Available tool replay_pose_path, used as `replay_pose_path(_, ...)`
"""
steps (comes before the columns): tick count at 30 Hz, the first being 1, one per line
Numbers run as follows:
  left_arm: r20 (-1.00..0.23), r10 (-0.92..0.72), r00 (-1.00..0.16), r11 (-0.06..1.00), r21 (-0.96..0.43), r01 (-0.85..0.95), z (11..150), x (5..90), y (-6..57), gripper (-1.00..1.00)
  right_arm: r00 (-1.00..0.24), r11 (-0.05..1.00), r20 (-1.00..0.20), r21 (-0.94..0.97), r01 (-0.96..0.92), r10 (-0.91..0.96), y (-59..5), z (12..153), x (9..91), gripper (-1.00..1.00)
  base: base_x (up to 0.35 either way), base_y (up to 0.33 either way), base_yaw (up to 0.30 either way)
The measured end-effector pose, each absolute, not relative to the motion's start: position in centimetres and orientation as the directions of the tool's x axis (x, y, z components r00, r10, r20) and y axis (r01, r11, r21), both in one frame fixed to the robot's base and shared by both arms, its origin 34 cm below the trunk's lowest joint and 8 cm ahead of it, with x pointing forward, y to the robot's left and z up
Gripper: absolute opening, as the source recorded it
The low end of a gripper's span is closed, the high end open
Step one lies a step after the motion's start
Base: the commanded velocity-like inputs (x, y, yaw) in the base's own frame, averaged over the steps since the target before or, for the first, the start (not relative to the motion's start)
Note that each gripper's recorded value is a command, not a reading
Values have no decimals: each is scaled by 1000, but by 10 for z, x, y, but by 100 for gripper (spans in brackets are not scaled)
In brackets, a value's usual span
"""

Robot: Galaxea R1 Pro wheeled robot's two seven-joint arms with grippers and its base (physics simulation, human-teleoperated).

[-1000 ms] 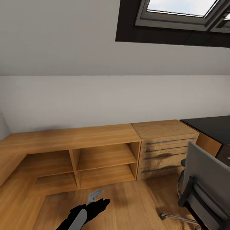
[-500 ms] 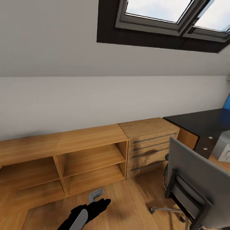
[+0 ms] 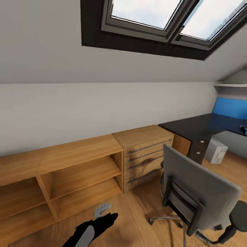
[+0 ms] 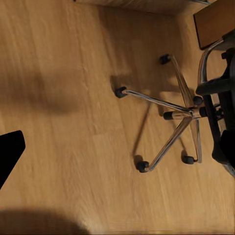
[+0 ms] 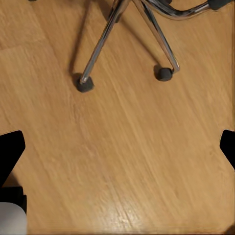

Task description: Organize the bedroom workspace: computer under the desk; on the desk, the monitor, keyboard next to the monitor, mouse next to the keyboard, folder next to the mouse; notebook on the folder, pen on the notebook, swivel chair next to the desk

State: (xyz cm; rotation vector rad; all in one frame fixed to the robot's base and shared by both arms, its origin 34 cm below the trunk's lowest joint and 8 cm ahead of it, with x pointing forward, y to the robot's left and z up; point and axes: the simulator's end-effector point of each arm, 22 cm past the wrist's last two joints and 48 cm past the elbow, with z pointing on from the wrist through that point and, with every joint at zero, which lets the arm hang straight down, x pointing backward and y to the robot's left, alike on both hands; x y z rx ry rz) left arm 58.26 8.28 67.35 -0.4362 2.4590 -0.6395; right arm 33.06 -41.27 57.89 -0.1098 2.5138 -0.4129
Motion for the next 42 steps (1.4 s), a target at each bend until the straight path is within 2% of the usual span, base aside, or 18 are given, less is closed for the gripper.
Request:
replay_pose_path(18, -427, -404, -809, 847, -510, -154, 664, 574, 80, 100, -823, 946, -545, -323, 32, -159, -422, 581, 334, 100, 74, 68, -293)
replay_pose_path(28, -463, -413, -784, 844, -517, -139, 675, 588, 82, 100, -821, 945, -548, -326, 33, -160, -425, 576, 335, 100, 4, 3, -280)
replay_pose_path(34, -474, -414, -777, 846, -516, -136, 670, 590, 83, 100, -833, 940, -532, -339, 43, -154, -435, 561, 328, 100, 0, 0, -75)
replay_pose_path(42, -477, -413, -776, 847, -513, -135, 656, 590, 85, 100, -782, 969, -623, -196, 150, -5, -456, 561, 362, 100, 0, 0, -3)
